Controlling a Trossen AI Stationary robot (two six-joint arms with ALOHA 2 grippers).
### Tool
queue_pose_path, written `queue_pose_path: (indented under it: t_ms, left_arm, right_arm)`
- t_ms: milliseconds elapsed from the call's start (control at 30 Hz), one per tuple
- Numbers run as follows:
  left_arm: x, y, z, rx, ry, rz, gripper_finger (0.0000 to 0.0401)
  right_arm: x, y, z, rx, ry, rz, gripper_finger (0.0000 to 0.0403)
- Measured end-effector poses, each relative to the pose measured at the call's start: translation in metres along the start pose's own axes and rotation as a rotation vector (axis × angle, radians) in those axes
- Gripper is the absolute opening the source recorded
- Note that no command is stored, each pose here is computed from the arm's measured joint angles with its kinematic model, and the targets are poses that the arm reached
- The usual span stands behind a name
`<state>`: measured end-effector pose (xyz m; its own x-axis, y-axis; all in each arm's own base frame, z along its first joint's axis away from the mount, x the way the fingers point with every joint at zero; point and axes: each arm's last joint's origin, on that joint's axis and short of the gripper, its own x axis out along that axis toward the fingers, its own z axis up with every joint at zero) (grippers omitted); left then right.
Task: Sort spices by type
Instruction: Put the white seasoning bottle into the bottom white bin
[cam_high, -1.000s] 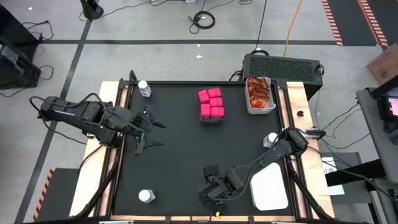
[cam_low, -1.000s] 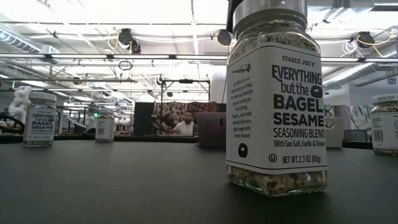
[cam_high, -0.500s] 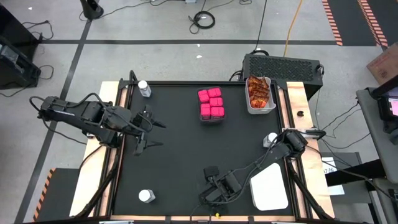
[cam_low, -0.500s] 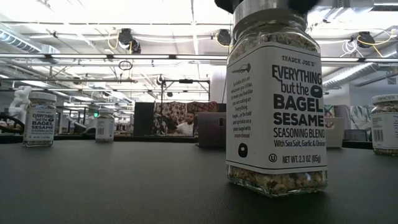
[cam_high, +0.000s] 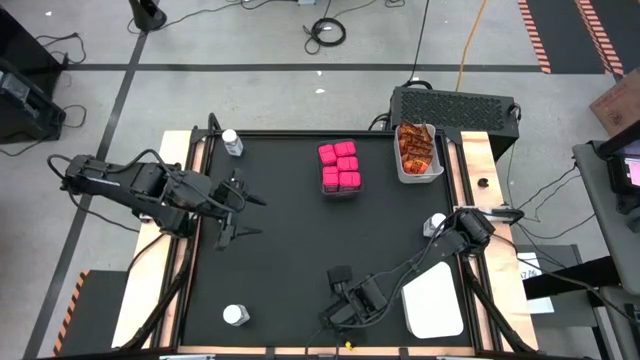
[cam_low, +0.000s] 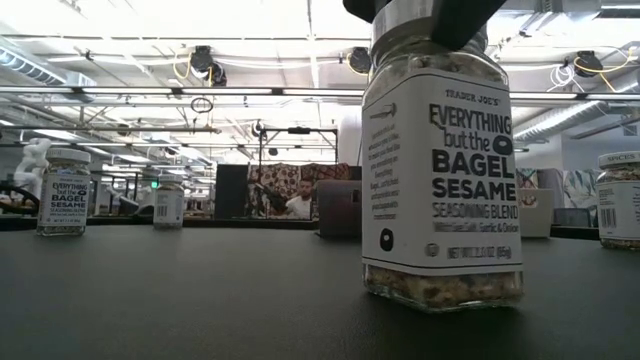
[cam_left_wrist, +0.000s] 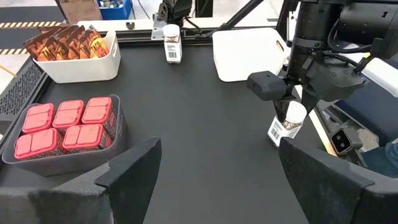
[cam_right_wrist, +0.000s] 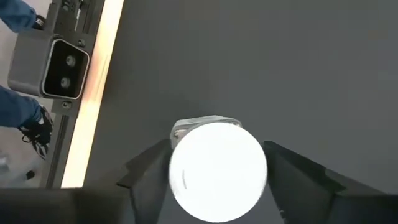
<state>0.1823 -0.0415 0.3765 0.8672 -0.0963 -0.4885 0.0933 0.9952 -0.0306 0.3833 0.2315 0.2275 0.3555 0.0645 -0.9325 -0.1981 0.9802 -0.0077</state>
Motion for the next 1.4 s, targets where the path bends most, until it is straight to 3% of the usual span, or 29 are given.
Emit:
queue_pose_path:
  t_ms: [167, 400, 533, 700, 867, 1233, 1400]
  left_arm:
    - [0.0, 0.0, 0.0, 0.0, 0.0, 0.0, 0.0329]
    - [0.0, 0.0, 0.0, 0.001, 0.001, 0.0, 0.0329]
    - [0.0, 0.0, 0.0, 0.003, 0.0, 0.005, 0.0329]
    - [0.001, 0.0, 0.0, 0.003, 0.003, 0.014, 0.0329]
    - [0.001, 0.0, 0.0, 0.003, 0.003, 0.015, 0.0329]
    - [0.001, 0.0, 0.0, 0.032, 0.003, 0.016, 0.0329]
    - [0.001, 0.0, 0.0, 0.036, 0.004, 0.016, 0.0329]
  right_arm:
    - [0.0, 0.0, 0.0, 0.038, -0.002, 0.002, 0.0186]
    - [-0.01, -0.003, 0.003, 0.167, 0.006, -0.001, 0.0187]
    - [-0.032, -0.013, 0.012, 0.334, 0.01, -0.007, 0.0204]
    - [-0.066, -0.03, 0.014, 0.54, 0.089, -0.071, 0.0195]
    - [-0.103, -0.034, 0.006, 0.659, 0.156, -0.138, 0.0189]
    - [-0.173, -0.03, -0.015, 1.006, 0.007, -0.063, 0.0192]
    - [-0.184, -0.028, -0.041, 1.168, -0.005, -0.108, 0.0194]
